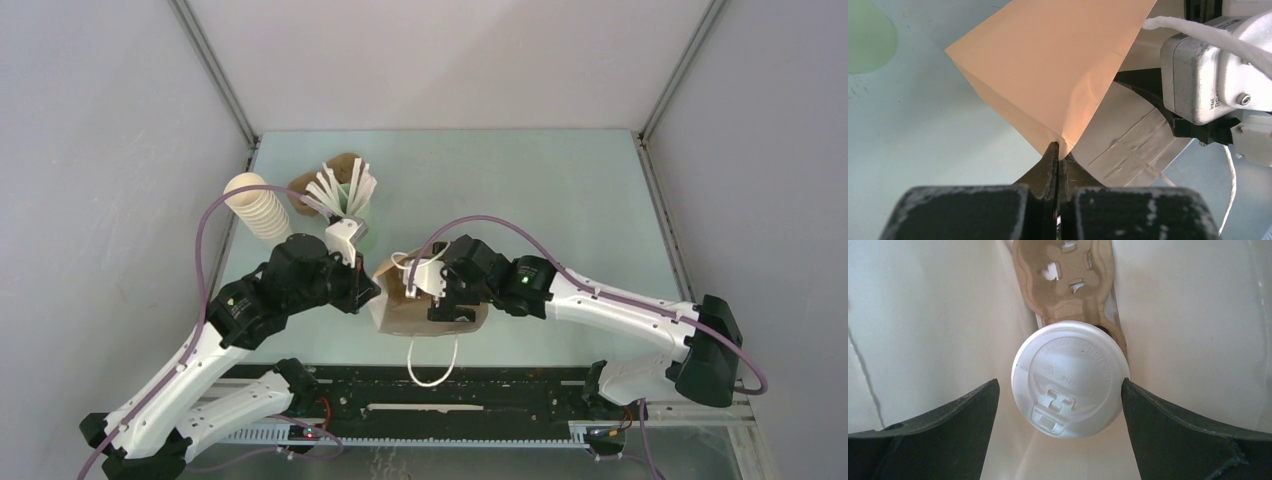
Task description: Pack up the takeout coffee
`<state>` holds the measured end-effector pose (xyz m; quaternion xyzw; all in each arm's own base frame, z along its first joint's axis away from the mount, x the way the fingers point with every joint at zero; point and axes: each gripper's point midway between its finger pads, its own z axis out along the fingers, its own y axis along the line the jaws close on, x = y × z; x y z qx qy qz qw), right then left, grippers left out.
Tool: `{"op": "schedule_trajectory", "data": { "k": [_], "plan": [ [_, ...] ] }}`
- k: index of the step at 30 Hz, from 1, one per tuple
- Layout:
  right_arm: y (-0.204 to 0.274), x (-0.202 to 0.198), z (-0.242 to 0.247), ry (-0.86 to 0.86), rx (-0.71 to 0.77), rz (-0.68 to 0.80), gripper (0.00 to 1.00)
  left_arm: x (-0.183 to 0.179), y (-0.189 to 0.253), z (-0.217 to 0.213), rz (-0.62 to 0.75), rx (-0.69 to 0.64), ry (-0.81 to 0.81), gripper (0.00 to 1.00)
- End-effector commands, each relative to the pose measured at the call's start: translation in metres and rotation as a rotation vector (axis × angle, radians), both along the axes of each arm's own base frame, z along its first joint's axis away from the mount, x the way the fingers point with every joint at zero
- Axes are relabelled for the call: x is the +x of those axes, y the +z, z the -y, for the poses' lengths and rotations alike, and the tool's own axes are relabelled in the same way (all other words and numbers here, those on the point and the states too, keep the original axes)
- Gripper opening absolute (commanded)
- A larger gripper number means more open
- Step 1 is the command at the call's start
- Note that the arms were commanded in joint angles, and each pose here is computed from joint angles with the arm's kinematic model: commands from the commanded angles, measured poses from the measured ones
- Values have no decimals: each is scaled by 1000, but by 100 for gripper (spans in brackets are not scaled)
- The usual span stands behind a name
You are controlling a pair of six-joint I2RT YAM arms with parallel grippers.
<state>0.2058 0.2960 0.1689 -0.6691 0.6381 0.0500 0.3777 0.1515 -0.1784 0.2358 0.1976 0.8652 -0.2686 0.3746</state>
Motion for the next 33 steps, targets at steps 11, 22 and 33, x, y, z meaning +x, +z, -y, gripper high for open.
{"op": "schedule_trajectory", "data": {
  "k": [11, 22, 33],
  "plan": [
    [6, 6, -31, -42, 37, -5, 99, -9, -15, -12, -51, 73, -2, 0],
    [2, 14, -12, -100, 41, -2, 84, -8, -14, -15, -46, 71, 17, 0],
    [-27, 11, 30, -95, -21, -29, 57, -8, -15, -18, -53, 70, 34, 0]
  ]
}}
